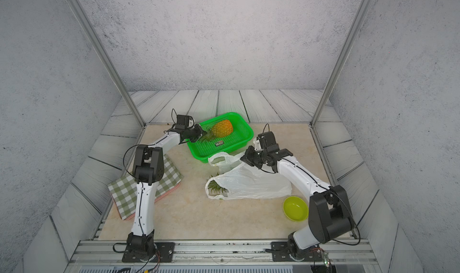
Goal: Place the pineapple into a plastic bag & tie a knot
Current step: Pick up the pineapple from the basket, then place the pineapple in the plastic bag.
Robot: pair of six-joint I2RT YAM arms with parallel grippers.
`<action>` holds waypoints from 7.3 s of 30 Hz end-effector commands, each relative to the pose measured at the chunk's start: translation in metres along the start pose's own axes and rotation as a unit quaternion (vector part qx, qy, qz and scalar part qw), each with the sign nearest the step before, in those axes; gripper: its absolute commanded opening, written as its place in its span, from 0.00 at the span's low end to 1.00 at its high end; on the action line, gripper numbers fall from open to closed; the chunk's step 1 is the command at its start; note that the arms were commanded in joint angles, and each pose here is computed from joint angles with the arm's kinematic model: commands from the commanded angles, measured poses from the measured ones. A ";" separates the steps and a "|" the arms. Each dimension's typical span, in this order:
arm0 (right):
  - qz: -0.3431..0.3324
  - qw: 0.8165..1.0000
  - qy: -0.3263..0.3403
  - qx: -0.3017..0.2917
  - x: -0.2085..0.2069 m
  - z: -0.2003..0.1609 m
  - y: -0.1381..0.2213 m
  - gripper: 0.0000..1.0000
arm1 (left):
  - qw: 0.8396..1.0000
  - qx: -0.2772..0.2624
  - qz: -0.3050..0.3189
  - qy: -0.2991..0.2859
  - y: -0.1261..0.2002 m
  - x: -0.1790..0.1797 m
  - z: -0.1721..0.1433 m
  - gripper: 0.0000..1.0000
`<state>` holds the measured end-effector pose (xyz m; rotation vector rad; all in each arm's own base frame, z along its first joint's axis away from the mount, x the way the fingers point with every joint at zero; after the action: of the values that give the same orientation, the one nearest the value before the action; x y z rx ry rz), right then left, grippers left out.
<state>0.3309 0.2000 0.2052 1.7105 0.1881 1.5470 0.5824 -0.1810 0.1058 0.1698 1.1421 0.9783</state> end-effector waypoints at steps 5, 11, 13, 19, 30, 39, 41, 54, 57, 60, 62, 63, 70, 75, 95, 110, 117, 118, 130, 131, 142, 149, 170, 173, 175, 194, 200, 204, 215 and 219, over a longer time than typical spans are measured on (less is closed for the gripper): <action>-0.001 1.000 0.027 -0.016 0.014 0.006 0.014 0.00 | 0.994 -0.052 -0.071 -0.060 0.086 -0.090 0.030 0.00; -0.011 0.999 0.042 -0.020 0.016 0.008 0.018 0.00 | 0.987 -0.090 -0.080 -0.105 0.167 -0.139 0.032 0.00; -0.015 0.999 0.045 -0.019 0.016 0.008 0.018 0.00 | 0.986 -0.099 -0.075 -0.115 0.196 -0.148 0.022 0.00; -0.017 0.998 0.053 -0.024 0.017 0.007 0.023 0.00 | 0.979 -0.141 -0.058 -0.138 0.281 -0.159 -0.026 0.00; -0.006 0.998 0.055 -0.017 0.023 0.005 0.026 0.00 | 0.986 -0.109 -0.032 -0.124 0.361 -0.136 -0.130 0.00; -0.004 0.999 0.048 -0.007 0.019 -0.001 0.024 0.00 | 0.992 -0.065 -0.101 -0.038 0.324 -0.119 -0.172 0.00; -0.004 0.999 0.047 -0.006 0.019 -0.003 0.024 0.00 | 0.991 -0.053 -0.113 -0.041 0.315 -0.127 -0.177 0.00; 0.010 0.999 0.051 0.015 0.023 -0.027 0.027 0.00 | 0.983 -0.076 -0.160 -0.044 0.304 -0.163 -0.156 0.00; 0.014 0.998 0.056 0.015 0.029 -0.030 0.028 0.00 | 0.981 -0.065 -0.177 -0.038 0.297 -0.168 -0.156 0.00; 0.013 0.998 0.061 0.013 0.033 -0.029 0.031 0.00 | 0.983 -0.066 -0.165 -0.051 0.303 -0.169 -0.155 0.00; 0.015 0.998 0.062 0.012 0.036 -0.029 0.032 0.00 | 0.982 -0.072 -0.169 -0.052 0.309 -0.172 -0.154 0.00; 0.018 0.998 0.062 0.012 0.038 -0.029 0.033 0.00 | 0.980 -0.072 -0.176 -0.051 0.310 -0.175 -0.153 0.00; 0.045 0.996 0.068 0.021 0.064 -0.036 0.036 0.00 | 0.972 -0.054 -0.228 -0.002 0.301 -0.183 -0.156 0.00; 0.049 0.996 0.073 0.016 0.074 -0.035 0.042 0.00 | 0.963 -0.050 -0.264 0.038 0.284 -0.186 -0.172 0.00; -0.051 0.995 0.082 0.023 0.016 -0.030 0.006 0.00 | 0.961 0.003 -0.265 0.072 0.190 -0.192 -0.243 0.00; 0.031 0.997 0.059 0.050 0.057 -0.037 0.022 0.00 | 0.968 -0.007 -0.243 0.060 0.191 -0.188 -0.248 0.00; 0.090 0.994 0.019 0.055 0.087 -0.048 0.045 0.00 | 0.974 -0.091 -0.206 0.017 0.244 -0.185 -0.217 0.00; 0.101 0.993 0.011 0.057 0.090 -0.050 0.045 0.00 | 0.974 -0.097 -0.204 0.015 0.250 -0.184 -0.211 0.00; 0.196 0.977 -0.018 0.081 0.165 -0.071 0.057 0.00 | 0.970 -0.133 -0.203 -0.006 0.294 -0.185 -0.163 0.00; 0.201 0.976 -0.024 0.080 0.168 -0.070 0.059 0.00 | 0.970 -0.137 -0.202 -0.012 0.299 -0.187 -0.160 0.00; 0.154 0.983 -0.059 0.080 0.105 -0.061 0.026 0.00 | 0.961 -0.124 -0.245 0.033 0.270 -0.178 -0.161 0.00; 0.108 0.987 -0.072 0.091 0.045 -0.054 0.000 0.00 | 0.958 -0.082 -0.273 0.031 0.244 -0.187 -0.165 0.00; 0.019 0.993 0.115 0.009 0.067 -0.035 0.070 0.00 | 0.951 -0.050 -0.303 0.036 0.229 -0.221 -0.192 0.00; 0.044 0.992 0.114 0.025 0.082 -0.034 0.070 0.00 | 0.944 -0.048 -0.325 0.047 0.241 -0.227 -0.191 0.00; 0.065 0.991 0.109 0.033 0.092 -0.034 0.070 0.00 | 0.937 -0.046 -0.343 0.054 0.246 -0.232 -0.193 0.00; 0.238 0.959 0.109 0.111 0.233 -0.087 0.091 0.00 | 0.917 -0.153 -0.369 0.017 0.348 -0.245 -0.154 0.00; 0.235 0.959 0.115 0.109 0.232 -0.090 0.090 0.00 | 0.929 -0.161 -0.334 -0.001 0.353 -0.234 -0.151 0.00; 0.173 0.970 0.107 0.133 0.189 -0.090 0.050 0.00 | 0.945 -0.135 -0.298 0.013 0.312 -0.206 -0.163 0.00; 0.069 0.979 0.094 0.166 0.102 -0.086 -0.021 0.00 | 0.974 -0.021 -0.221 0.052 0.205 -0.136 -0.219 0.00; 0.035 0.983 0.097 0.153 0.083 -0.079 -0.027 0.00 | 0.977 0.020 -0.207 0.048 0.186 -0.133 -0.228 0.19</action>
<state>0.2893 0.3115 0.2527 1.8762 0.4660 1.8033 0.2744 -0.2384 0.1863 -0.0647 1.2746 0.6540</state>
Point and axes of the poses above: each gripper's point midway between its finger pads, its own y axis back along the fingers, its own x axis along the line the jaws close on, z = x × y, the point moved 4 cm from there along y, back along the fingers, and after that the axes turned 10 degrees about -y, right-handed, at the moved point
